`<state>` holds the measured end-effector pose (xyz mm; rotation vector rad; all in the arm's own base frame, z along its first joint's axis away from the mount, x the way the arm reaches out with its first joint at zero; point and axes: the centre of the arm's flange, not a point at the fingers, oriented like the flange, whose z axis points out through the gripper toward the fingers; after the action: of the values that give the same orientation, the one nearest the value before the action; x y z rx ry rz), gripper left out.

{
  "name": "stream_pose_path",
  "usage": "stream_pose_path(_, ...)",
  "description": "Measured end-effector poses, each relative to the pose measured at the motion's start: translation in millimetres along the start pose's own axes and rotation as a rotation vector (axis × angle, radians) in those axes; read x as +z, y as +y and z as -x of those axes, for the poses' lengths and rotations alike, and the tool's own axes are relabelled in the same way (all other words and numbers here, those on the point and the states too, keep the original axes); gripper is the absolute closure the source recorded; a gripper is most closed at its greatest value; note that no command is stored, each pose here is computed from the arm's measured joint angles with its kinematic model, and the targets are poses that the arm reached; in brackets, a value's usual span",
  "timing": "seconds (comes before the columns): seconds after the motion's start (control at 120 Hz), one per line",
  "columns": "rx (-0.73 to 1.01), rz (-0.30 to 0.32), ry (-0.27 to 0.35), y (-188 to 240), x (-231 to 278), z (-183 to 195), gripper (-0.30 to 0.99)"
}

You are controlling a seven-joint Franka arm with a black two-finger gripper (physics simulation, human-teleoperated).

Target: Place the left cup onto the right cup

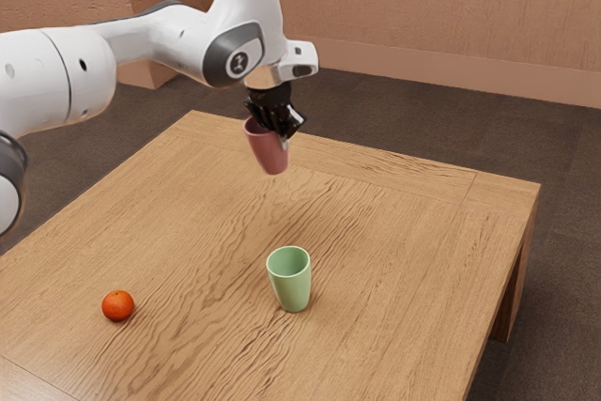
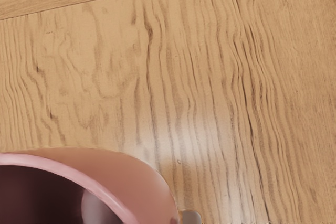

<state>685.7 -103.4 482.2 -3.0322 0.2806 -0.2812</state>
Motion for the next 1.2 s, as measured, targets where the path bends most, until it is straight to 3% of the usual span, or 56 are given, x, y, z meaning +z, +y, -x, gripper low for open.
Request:
stream_pose_path(0.35,-0.001,-0.033,-0.089,80,-2,48,0.78)
stream_pose_path(0.517,-0.052,-0.056,-0.124,98,17,74,0.78)
stream_pose_path(0.85,-0.167,-0.056,-0.094,132,7,91,0.78)
stream_pose_path(1.2,-0.283,-0.072,-0.116,160,11,116,0.78)
